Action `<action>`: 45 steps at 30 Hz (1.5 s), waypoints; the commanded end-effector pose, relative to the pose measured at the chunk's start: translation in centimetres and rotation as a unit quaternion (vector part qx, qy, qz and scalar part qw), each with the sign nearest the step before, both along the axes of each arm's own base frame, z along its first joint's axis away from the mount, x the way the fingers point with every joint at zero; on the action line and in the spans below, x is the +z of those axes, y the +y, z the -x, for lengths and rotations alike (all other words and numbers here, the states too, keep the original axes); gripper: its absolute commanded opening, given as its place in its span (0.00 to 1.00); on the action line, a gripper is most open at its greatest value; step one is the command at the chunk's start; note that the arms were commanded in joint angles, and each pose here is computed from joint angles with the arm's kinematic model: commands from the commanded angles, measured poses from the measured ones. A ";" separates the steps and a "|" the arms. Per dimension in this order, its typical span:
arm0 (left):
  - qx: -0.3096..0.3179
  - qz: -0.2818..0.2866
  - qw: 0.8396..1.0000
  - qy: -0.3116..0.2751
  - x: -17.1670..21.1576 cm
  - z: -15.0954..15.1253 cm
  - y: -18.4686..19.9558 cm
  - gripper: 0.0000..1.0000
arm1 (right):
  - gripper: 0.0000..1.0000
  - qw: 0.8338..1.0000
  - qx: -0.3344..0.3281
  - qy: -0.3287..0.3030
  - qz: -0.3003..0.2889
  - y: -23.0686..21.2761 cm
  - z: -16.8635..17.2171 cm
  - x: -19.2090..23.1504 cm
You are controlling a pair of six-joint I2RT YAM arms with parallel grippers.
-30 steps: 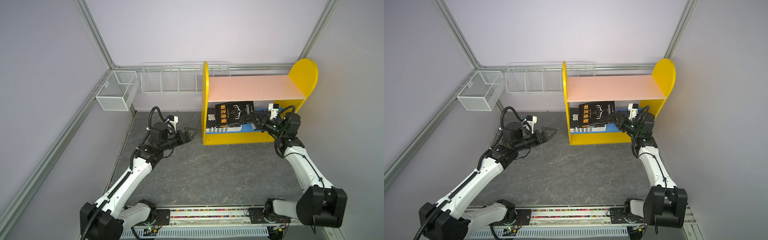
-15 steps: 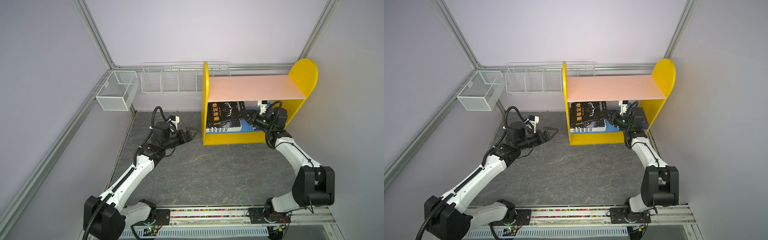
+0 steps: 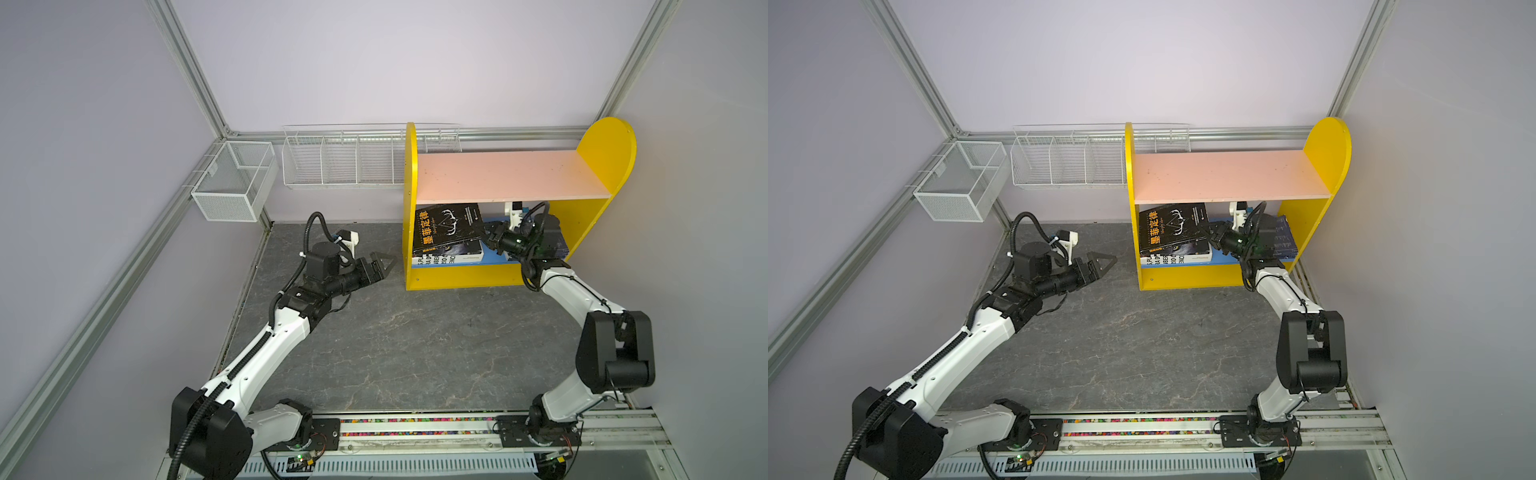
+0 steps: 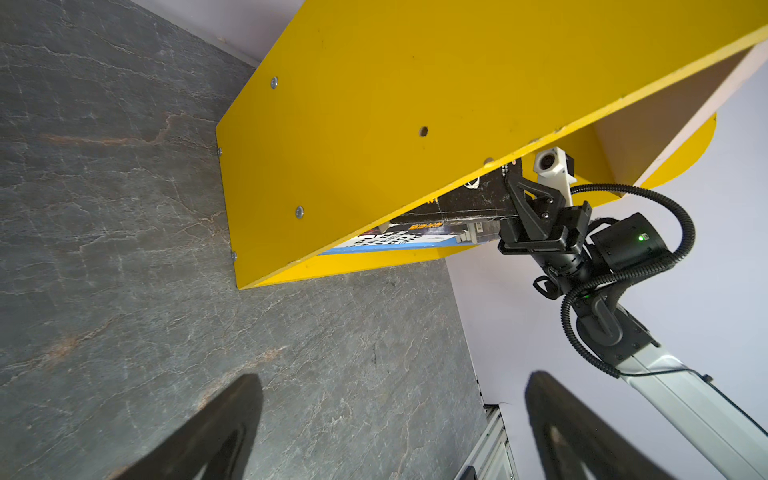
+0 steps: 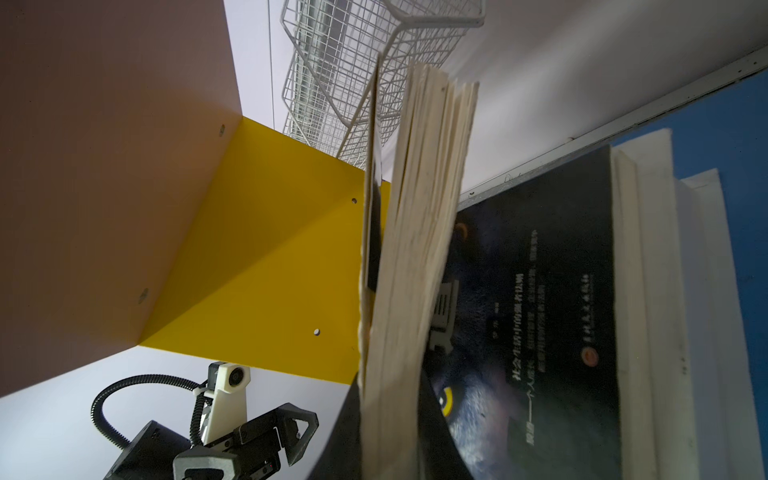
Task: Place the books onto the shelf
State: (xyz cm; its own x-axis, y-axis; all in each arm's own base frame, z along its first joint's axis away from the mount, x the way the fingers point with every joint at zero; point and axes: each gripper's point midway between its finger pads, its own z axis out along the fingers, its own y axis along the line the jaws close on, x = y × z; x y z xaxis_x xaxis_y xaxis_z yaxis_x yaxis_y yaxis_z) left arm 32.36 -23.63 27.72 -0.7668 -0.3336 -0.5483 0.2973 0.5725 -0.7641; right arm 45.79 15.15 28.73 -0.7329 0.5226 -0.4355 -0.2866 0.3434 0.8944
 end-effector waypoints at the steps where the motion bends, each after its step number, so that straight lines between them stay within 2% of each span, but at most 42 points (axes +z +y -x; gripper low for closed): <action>1: 0.000 0.004 1.000 -0.001 -0.1 -0.5 -0.1 0.99 | 0.07 0.998 0.012 -0.065 -0.001 0.8 -0.1 3.2; 14: -0.004 0.012 1.000 0.003 -0.4 -0.9 -0.5 0.99 | 0.07 0.999 0.016 -0.033 0.011 1.3 -0.5 0.4; 26: -0.003 0.010 1.000 0.007 -0.8 -0.8 -0.4 0.99 | 0.09 0.997 0.009 -0.002 0.077 1.4 -0.2 -2.0; 31: -0.003 0.012 1.000 0.009 -0.9 -0.8 -0.3 0.99 | 0.32 0.994 0.005 0.005 0.110 1.5 0.1 -2.3; 33: -0.005 0.014 1.000 0.009 -0.9 -0.6 -0.4 0.99 | 0.38 0.993 0.001 0.000 0.122 1.3 0.2 -1.8; 45: -0.004 0.015 1.000 0.004 -0.8 -0.1 0.0 0.99 | 0.57 0.978 -0.034 -0.013 0.203 -0.4 1.1 0.7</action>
